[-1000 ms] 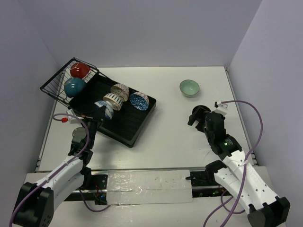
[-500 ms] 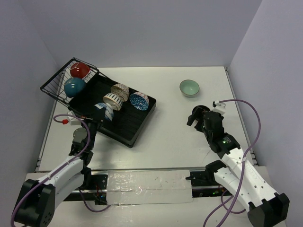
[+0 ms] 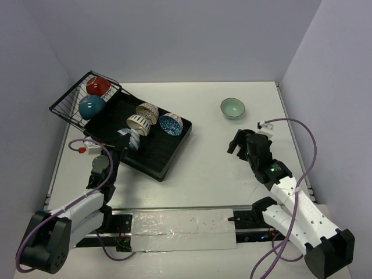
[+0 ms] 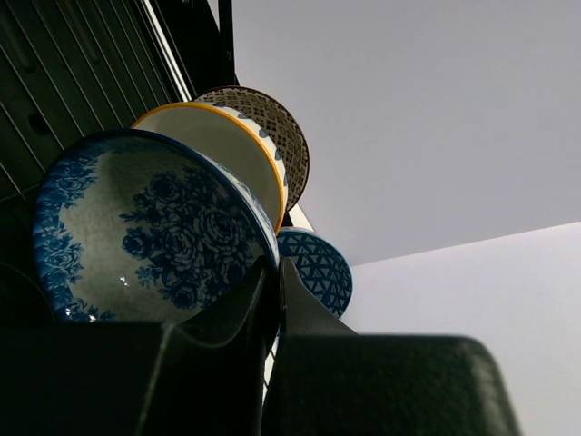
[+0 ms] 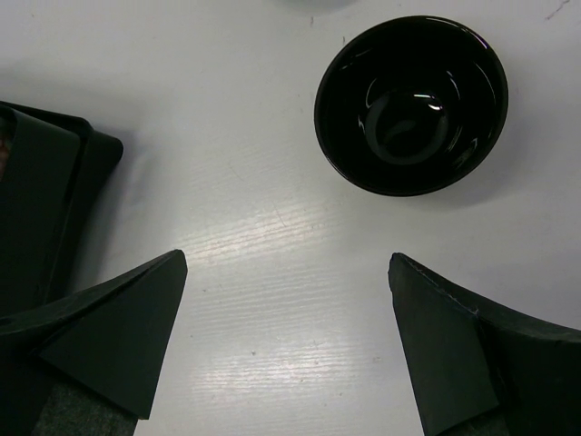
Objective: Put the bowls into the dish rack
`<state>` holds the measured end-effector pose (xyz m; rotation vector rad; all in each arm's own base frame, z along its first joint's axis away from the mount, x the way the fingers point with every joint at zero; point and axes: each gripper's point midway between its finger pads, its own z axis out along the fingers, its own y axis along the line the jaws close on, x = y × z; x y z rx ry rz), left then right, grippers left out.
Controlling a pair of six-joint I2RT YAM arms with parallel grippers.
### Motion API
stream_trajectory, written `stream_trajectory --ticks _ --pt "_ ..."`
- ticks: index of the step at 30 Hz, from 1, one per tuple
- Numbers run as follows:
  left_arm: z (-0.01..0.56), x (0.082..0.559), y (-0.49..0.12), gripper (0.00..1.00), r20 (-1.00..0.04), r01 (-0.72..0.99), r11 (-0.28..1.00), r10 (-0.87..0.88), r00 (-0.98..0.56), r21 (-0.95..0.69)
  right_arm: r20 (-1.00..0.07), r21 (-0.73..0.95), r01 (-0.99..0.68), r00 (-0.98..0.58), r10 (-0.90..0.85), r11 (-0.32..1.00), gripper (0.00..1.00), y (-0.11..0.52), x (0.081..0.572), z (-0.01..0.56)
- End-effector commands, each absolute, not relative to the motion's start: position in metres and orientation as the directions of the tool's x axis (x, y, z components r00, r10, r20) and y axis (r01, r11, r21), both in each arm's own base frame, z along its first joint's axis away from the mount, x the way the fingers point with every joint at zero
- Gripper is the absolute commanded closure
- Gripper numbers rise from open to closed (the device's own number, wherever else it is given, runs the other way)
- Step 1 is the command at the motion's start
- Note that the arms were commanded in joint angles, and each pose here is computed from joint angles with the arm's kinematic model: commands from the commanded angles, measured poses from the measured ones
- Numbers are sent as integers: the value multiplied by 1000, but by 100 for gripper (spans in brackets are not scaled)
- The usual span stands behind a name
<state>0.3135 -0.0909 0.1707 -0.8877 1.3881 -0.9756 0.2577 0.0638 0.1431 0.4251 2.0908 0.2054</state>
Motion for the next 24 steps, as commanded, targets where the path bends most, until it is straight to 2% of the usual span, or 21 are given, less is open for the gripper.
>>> stream_trajectory --ticks 1,7,11,17,21,24 --pt "196 314 -89 100 -305 101 302 -952 -17 -948 -823 334 189 -420 383 924 0 69 270 172" --pt "186 306 -85 100 -271 62 270 -962 -17 -961 -827 328 181 -419 375 927 0 73 274 179" --pt "182 304 -84 100 -313 22 312 -949 -27 -950 -834 322 181 -410 369 929 0 73 277 182" --pt "177 301 -73 99 -317 -33 317 -948 12 -948 -836 316 177 -413 362 932 0 75 278 181" --pt "171 301 -74 93 -296 -45 296 -955 2 -954 -837 317 173 -412 361 933 0 76 278 181" --pt "171 303 -75 83 -314 -62 314 -949 -4 -947 -837 317 174 -410 361 932 0 76 278 181"
